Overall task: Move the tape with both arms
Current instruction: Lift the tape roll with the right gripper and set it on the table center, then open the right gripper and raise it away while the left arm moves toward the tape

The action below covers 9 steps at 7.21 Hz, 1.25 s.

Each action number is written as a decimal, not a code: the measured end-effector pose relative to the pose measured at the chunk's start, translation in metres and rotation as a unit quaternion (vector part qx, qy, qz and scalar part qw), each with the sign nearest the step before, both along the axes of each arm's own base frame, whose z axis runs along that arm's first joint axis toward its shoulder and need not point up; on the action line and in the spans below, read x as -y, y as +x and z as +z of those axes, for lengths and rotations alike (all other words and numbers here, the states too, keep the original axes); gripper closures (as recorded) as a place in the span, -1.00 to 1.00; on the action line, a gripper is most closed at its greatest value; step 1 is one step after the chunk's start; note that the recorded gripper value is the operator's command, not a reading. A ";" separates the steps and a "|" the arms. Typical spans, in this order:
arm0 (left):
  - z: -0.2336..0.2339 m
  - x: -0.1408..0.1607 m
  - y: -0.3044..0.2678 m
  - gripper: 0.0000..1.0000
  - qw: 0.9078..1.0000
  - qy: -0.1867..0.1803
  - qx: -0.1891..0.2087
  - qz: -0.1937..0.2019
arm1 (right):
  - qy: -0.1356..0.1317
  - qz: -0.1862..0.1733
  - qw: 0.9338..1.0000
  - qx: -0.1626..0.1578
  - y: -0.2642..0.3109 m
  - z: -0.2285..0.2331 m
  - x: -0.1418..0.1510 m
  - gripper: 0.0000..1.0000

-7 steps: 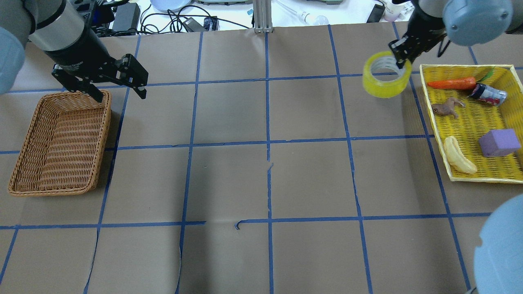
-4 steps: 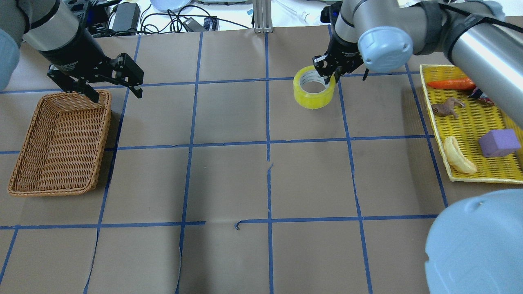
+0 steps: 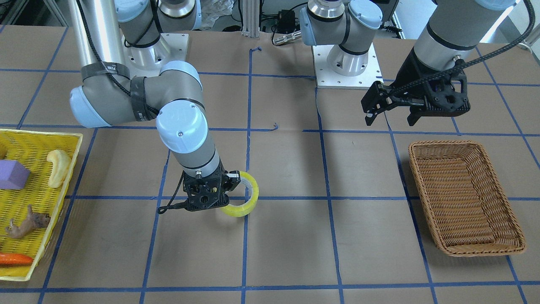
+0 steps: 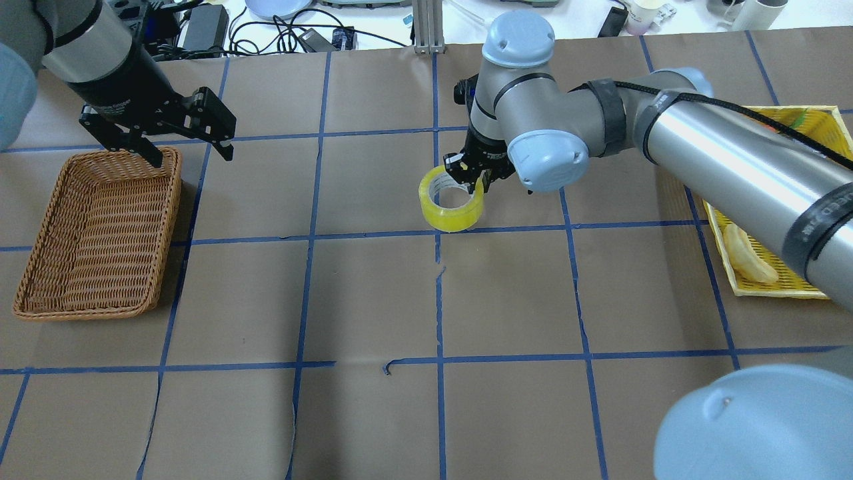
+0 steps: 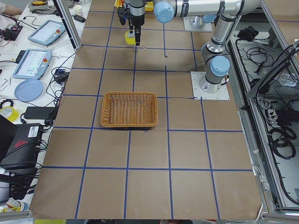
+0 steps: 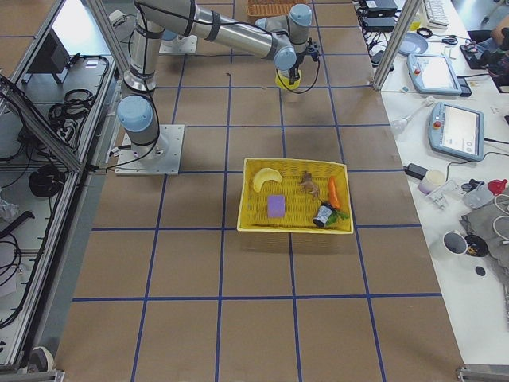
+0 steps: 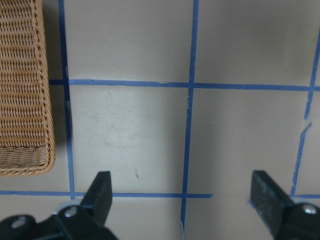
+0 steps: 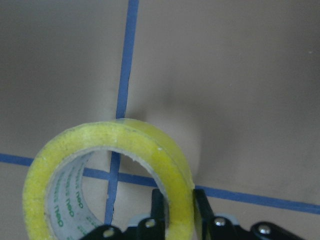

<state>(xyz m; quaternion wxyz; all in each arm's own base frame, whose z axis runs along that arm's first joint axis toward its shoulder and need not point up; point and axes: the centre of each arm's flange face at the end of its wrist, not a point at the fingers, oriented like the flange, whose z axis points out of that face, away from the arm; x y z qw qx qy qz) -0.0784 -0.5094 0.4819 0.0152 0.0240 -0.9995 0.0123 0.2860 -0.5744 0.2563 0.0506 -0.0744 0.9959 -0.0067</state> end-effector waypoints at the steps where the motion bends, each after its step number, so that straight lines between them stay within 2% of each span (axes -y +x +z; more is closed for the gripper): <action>1: 0.000 0.000 0.000 -1.00 1.000 0.000 0.000 0.000 | -0.006 0.003 1.000 0.005 0.003 -0.016 -0.011 1.00; 2: 0.000 0.000 0.000 -1.00 1.000 0.000 0.000 0.001 | -0.019 0.004 1.000 0.017 0.004 -0.030 -0.021 1.00; 3: -0.001 0.000 0.000 -1.00 1.000 0.001 -0.001 0.001 | -0.025 0.005 0.999 0.028 0.005 -0.039 -0.028 -0.32; 4: -0.001 0.000 0.000 -1.00 1.000 0.001 -0.001 0.001 | -0.030 0.005 0.999 0.034 0.005 -0.044 -0.031 -0.99; 6: -0.002 0.001 0.000 -1.00 1.000 0.002 -0.001 0.000 | -0.036 -0.002 0.999 0.039 0.005 -0.041 -0.029 -1.00; 7: -0.002 0.001 0.000 -1.00 1.000 0.002 -0.002 -0.003 | -0.048 -0.013 0.998 0.041 0.002 -0.027 -0.020 -1.00; 8: -0.002 0.002 -0.001 -1.00 1.000 0.001 -0.004 -0.005 | -0.055 -0.026 0.997 0.037 -0.007 0.000 -0.009 -1.00; 9: -0.003 0.002 -0.001 -1.00 1.000 0.002 -0.006 -0.006 | -0.048 -0.045 0.997 0.032 -0.027 0.034 0.001 -1.00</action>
